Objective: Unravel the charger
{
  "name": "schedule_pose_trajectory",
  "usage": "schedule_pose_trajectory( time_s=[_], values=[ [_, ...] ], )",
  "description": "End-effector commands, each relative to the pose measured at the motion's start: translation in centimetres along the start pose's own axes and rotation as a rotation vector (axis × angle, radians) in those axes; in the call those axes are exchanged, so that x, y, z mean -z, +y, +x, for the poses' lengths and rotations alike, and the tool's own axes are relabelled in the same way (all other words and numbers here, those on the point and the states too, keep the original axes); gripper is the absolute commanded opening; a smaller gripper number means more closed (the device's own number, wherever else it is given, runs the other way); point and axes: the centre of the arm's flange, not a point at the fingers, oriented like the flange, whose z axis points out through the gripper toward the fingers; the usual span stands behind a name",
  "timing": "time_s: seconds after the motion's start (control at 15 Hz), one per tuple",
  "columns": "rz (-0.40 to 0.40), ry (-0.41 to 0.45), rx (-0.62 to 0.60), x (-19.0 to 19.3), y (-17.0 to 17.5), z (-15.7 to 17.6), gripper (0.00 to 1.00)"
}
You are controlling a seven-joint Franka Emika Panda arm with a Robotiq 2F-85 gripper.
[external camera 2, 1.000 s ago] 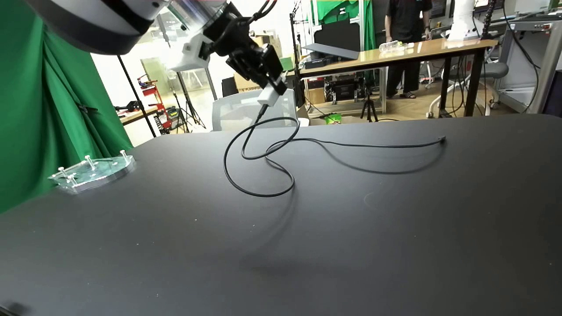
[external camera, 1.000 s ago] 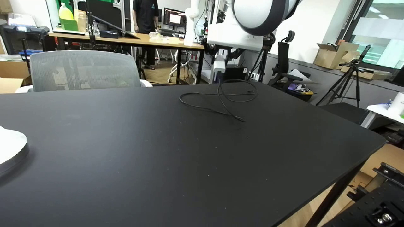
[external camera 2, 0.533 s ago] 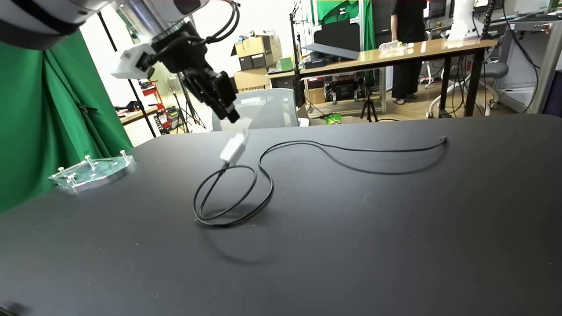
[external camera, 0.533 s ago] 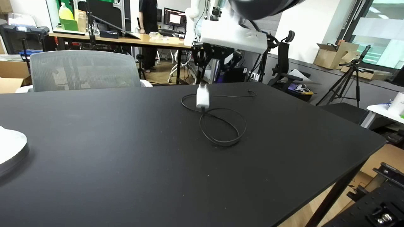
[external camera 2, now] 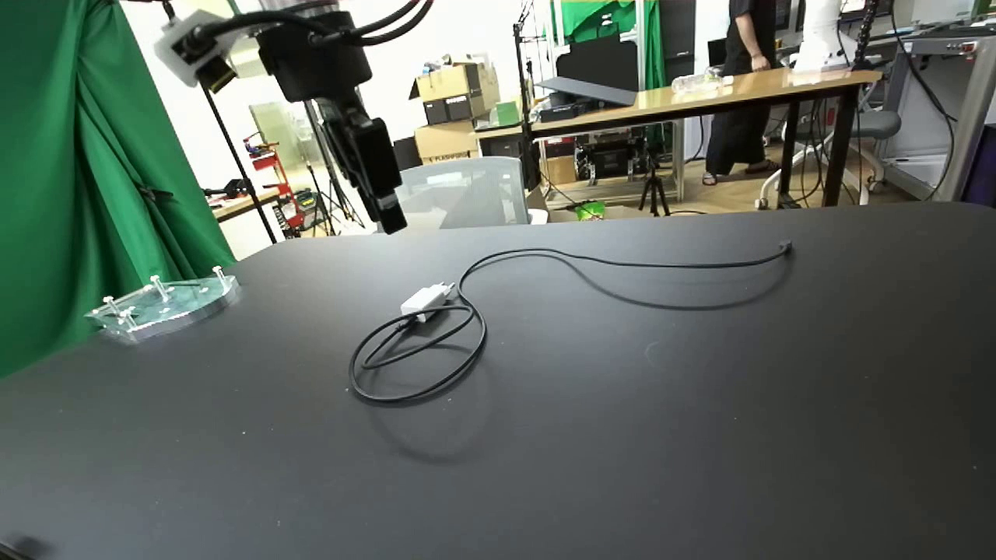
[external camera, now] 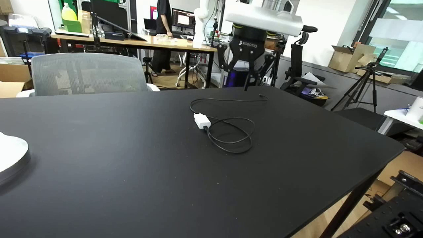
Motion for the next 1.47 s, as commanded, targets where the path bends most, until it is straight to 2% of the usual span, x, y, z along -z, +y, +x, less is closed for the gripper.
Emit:
schedule_pose_trajectory(
  time_s=[0.0, 0.07, 0.13, 0.2, 0.4, 0.6, 0.8, 1.0, 1.07, 1.4],
  values=[
    [-0.013, -0.018, -0.019, 0.0, 0.6, 0.4, 0.58],
    [-0.018, -0.024, -0.029, 0.0, 0.9, 0.7, 0.64],
    [-0.020, -0.028, -0.031, 0.0, 1.0, 0.7, 0.95],
    [-0.015, -0.025, -0.027, 0.0, 0.9, 0.8, 0.93],
    [-0.019, -0.060, -0.005, -0.3, 1.2, 1.2, 1.00],
    [-0.036, -0.103, 0.057, -0.8, 1.3, 1.9, 1.00],
    [-0.043, -0.221, 0.137, -1.8, 1.1, 3.2, 1.00],
    [-0.062, -0.367, 0.270, -3.4, 0.9, 4.8, 1.00],
    [-0.047, -0.299, 0.218, -2.5, 1.6, 2.1, 1.00],
    [-0.051, -0.311, 0.230, -3.2, 1.5, 2.3, 1.00]
  ],
)
